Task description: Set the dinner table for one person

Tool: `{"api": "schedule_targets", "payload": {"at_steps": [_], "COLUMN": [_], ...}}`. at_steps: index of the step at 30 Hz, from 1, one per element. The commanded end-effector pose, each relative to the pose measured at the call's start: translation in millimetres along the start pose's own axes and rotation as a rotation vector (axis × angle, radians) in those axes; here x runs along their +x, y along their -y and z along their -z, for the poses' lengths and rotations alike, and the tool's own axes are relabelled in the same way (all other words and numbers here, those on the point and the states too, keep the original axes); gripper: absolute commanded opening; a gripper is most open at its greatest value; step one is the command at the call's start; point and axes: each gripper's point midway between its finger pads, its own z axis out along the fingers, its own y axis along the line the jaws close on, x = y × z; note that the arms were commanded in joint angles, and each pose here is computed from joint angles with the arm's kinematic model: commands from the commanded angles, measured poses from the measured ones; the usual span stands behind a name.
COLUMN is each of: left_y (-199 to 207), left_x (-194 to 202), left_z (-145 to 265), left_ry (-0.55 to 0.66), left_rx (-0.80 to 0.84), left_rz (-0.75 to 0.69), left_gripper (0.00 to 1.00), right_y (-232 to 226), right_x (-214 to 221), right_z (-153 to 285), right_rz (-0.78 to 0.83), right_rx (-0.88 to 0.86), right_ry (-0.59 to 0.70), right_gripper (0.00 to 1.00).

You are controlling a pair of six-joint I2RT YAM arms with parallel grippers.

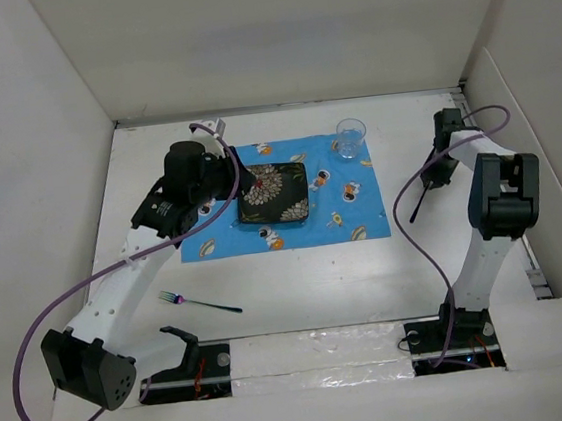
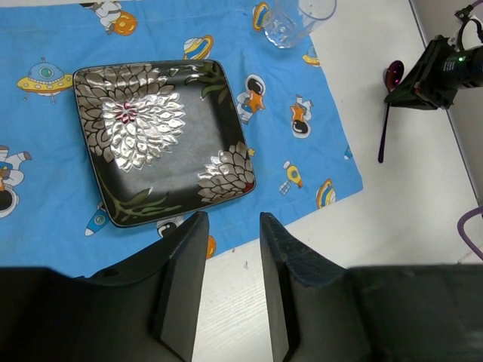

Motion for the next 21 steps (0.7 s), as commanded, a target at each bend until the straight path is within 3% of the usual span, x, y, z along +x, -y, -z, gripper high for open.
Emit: {"api": "schedule_targets", "payload": {"at_steps": [1,4,8,11,15,16,21], "left_y": [0,-3,-8,-10,-12,-12,-28], "left_x": [-9,-5,1,1,-4,-8,-5], "left_z": [6,5,5,5,6,4,2], "left_ry": [0.045,0.033,0.022,0.014,0.012,0.017,0.007], "left_rx": [-0.003,-0.01,-0.024,-0.038,-0.059,-0.07,-0.168], "left_rz": [-0.045,-0.067,-0.077,-0.085,-0.09,-0.088,-0.016], "left_gripper": [0.31,0.32,0.32,0.32,0.33,0.33,0.31], "right_y": [0,0,-1,-7,-18,-35,-76], "right_x": [5,8,11,-8,-40,-40,-15], "right_z": [-2,-4,-2,20,70,96,138], "right_rz": [0.016,0.0,-0.011,-0.015,0.015,0.053,0.163], "right_rx": [0.011,0.017,0.016,-0.045,-0.129,-0.205,-0.362], "right_ry": [-0.068,-0.082,-0.067,0.037,0.155,0.168,0.16], "right_gripper": [0.24,0.01,0.0,0.0,0.0,0.0,0.0]}}
